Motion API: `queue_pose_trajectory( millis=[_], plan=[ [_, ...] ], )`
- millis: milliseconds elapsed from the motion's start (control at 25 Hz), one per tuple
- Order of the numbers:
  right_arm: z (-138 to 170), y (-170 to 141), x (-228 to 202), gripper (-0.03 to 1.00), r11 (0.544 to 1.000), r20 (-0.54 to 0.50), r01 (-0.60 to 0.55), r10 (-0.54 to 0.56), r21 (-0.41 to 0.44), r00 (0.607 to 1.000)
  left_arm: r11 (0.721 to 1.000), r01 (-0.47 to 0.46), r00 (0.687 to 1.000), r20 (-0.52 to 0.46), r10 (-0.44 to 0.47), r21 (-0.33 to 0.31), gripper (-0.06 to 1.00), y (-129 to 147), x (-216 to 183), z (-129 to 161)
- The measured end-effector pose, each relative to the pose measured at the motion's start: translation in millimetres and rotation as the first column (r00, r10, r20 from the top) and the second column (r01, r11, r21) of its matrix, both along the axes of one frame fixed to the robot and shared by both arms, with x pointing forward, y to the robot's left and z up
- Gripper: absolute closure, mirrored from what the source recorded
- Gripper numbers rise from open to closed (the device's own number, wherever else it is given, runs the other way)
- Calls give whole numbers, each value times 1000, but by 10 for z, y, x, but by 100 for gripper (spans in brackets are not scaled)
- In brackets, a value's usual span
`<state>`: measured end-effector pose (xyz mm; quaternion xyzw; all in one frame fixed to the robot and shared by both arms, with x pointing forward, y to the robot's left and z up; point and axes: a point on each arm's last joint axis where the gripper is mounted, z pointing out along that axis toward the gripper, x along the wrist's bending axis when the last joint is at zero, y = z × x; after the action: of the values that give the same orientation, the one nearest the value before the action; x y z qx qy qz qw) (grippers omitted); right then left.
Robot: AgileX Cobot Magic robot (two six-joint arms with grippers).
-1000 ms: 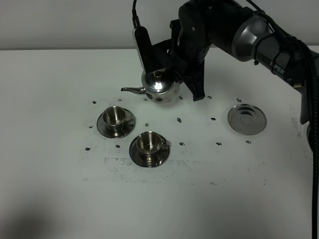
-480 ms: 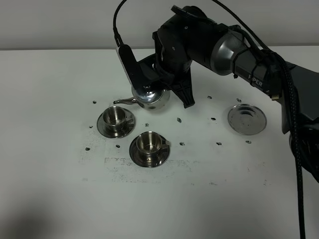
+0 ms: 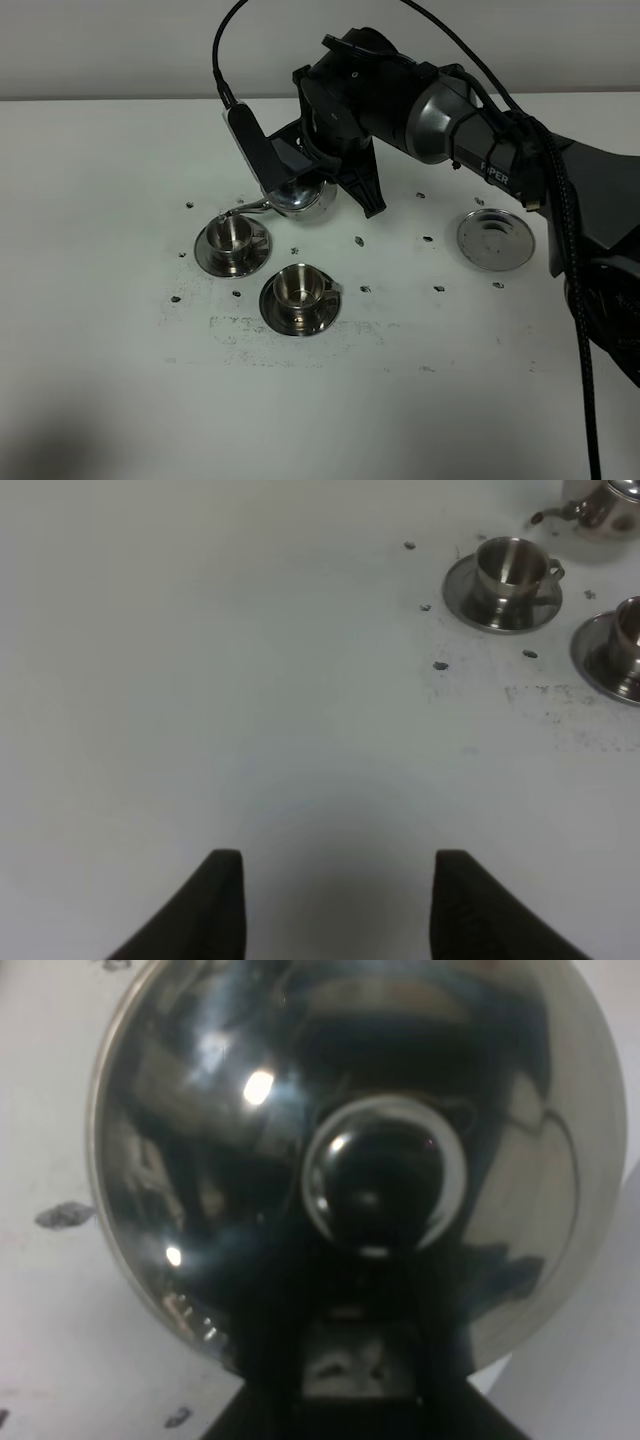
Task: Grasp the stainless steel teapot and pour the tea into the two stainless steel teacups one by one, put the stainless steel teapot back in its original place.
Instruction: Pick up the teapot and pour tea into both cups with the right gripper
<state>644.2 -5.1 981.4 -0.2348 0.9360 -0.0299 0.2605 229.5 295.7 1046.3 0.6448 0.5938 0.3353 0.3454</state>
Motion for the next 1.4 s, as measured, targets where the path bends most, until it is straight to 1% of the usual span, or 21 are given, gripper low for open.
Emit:
queue_pose_trajectory(
  millis=[280,440,920,1400],
  plan=[
    [-67,27,25,76,999,36,-24,26,-41,999,1000,0,1000,0,0,0,53,0,0,0],
    [-120,35,37,76,998,47,-19,22,-61,999,1000,0,1000,0,0,0,53,0,0,0],
    [-84,150,-15,76,991,116,-73,86,-117,990,1000,0,1000,0,0,0,53,0,0,0],
    [-57,149,12,76,984,163,-92,117,-156,980,1000,0,1000,0,0,0,53,0,0,0]
  ],
)
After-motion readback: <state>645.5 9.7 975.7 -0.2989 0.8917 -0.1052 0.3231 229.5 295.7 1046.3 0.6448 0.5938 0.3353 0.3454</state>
